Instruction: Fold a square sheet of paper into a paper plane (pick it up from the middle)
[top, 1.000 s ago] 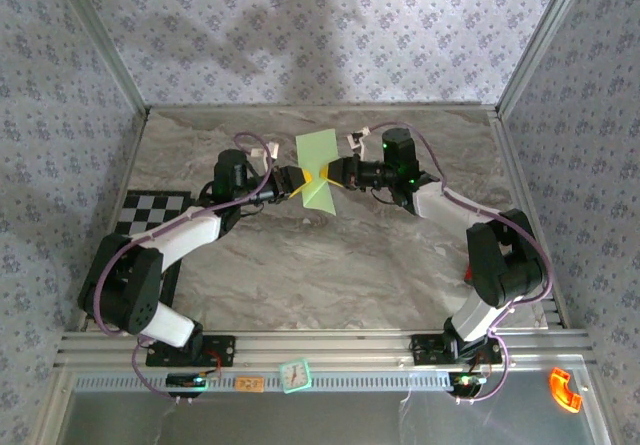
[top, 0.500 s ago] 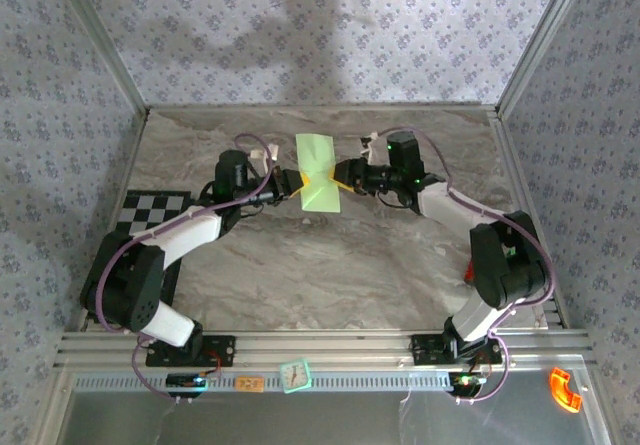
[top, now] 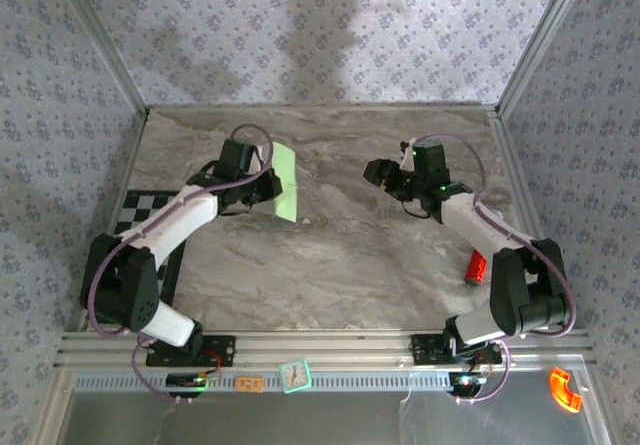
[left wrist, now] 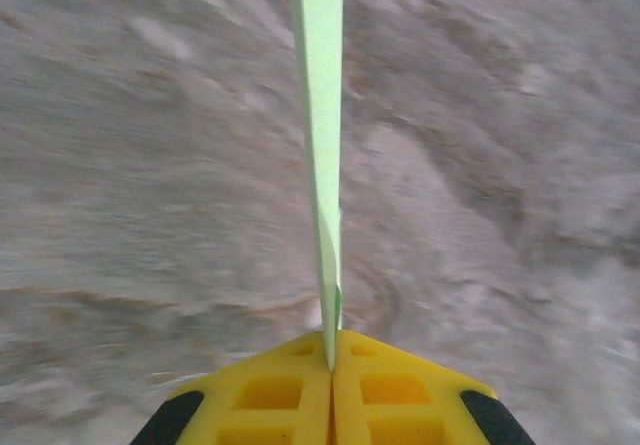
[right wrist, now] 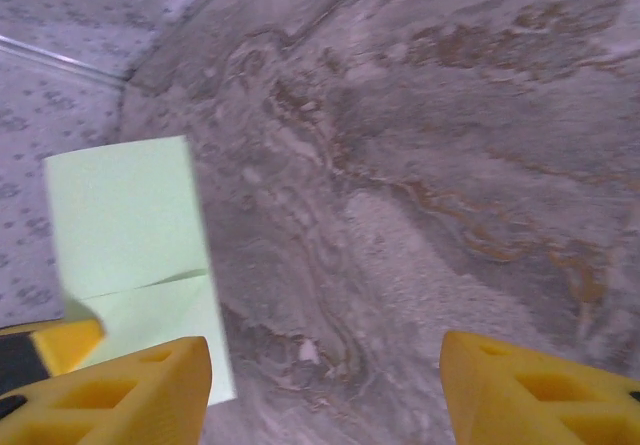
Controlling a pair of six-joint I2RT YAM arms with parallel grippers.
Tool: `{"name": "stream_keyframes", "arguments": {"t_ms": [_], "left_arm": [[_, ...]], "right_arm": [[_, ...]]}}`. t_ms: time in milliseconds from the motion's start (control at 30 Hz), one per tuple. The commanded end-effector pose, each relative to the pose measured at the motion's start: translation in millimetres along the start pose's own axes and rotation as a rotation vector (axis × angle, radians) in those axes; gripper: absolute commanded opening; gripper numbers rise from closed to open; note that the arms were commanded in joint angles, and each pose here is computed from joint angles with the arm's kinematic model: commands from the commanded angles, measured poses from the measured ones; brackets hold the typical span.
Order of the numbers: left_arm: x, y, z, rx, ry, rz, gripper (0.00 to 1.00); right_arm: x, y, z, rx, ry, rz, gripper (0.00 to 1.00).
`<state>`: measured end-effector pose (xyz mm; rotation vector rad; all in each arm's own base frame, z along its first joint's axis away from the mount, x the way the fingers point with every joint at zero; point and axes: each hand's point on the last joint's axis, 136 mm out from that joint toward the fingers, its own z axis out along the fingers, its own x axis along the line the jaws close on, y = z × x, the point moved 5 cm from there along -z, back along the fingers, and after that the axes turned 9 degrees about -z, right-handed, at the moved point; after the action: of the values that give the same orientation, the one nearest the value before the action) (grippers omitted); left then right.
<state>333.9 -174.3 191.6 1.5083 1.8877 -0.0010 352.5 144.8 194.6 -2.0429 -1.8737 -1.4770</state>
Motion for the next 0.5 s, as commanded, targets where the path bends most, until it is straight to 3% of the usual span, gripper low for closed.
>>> {"name": "stream_keyframes", "arguments": {"t_ms": [0, 133, 267, 367, 467], "left_arm": [[35.0, -0.5, -14.5, -0.02, 0.395, 0.165, 0.09], [38.8, 2.0, -13.6, -0.051, 0.672, 0.31, 0.09], [28.4, -0.6, 4.5, -0.054, 0.838, 0.436, 0.09], [17.8, -9.4, 25.9, -0.024, 0.863, 0.479, 0.1], [3.1, -25.6, 51.0, 0.039, 0.774, 0.454, 0.11]], "right_arm": [[-18.9, -4.8, -8.5, -0.008, -0.156, -0.019, 0.64], [-23.6, -6.0, -10.5, -0.01, -0.192, -0.016, 0.64], [-28.5, -7.5, -11.6, -0.011, -0.216, -0.004, 0.64], [-32.8, -9.2, -12.7, -0.011, -0.232, 0.009, 0.64], [-37.6, -11.4, -15.8, -0.017, -0.25, 0.024, 0.64]]}}
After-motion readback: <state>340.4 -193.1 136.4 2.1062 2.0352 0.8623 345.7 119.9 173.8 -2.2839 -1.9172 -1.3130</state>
